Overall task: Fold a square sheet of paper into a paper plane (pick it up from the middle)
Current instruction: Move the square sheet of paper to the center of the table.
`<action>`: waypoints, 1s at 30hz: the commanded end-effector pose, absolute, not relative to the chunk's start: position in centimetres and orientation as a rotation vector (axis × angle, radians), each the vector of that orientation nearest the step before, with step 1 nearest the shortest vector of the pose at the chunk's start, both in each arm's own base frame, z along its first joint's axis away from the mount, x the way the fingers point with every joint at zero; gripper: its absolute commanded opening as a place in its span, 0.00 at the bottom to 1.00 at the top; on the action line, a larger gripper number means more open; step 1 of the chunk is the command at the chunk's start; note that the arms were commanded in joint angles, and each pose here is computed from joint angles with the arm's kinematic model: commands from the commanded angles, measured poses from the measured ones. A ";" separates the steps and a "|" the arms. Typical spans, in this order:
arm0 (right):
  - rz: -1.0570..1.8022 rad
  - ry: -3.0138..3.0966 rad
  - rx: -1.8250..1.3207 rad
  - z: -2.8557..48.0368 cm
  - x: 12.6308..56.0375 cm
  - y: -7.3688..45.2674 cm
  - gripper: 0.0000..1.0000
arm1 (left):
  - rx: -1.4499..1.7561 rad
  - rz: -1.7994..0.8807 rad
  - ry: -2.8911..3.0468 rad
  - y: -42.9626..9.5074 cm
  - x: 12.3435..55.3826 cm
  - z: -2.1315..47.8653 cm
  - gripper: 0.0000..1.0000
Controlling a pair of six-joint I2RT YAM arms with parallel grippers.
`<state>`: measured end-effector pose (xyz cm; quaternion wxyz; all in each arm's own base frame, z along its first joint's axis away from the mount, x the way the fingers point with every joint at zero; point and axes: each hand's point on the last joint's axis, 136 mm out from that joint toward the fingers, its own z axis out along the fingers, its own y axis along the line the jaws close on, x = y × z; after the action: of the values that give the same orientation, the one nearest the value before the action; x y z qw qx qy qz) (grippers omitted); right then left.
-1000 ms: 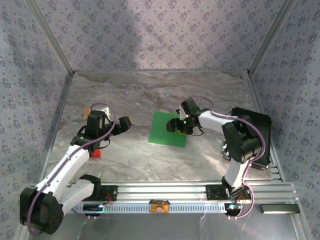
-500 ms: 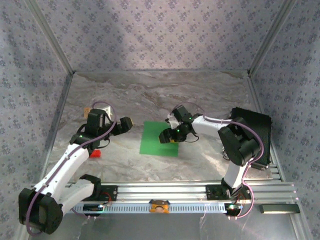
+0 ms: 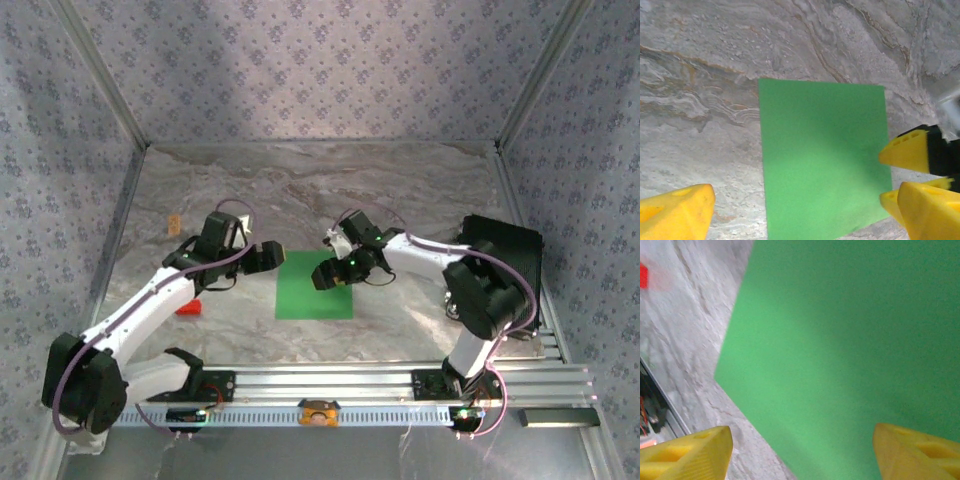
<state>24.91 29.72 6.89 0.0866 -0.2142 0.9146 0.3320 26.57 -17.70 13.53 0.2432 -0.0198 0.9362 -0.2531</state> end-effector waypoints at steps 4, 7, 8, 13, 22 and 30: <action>0.843 2.602 -0.250 10.0 28.5 23.5 0.82 | -0.042 -0.470 2.781 -18.8 25.3 11.1 0.90; 0.696 2.558 -0.139 11.3 29.6 20.1 0.87 | -0.035 -0.419 2.852 -20.6 25.2 9.9 0.90; 0.660 2.537 -0.122 11.9 29.9 19.3 0.89 | -0.023 -0.402 2.859 -21.3 25.4 9.7 0.90; 0.511 2.454 0.008 14.0 30.3 15.6 0.99 | -0.068 -0.246 2.942 -23.3 25.6 8.0 0.91; 0.658 2.452 -0.001 14.2 29.5 15.9 0.99 | -0.168 -0.230 3.006 -26.6 25.6 5.9 0.98; 0.643 2.489 0.052 12.7 29.4 15.5 0.99 | -0.155 -0.176 3.048 -27.7 25.6 5.0 0.99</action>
<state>29.70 15.78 13.48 0.2929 0.0068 0.9255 0.2401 26.16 -27.29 4.88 0.0546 -0.0503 0.9948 -0.0702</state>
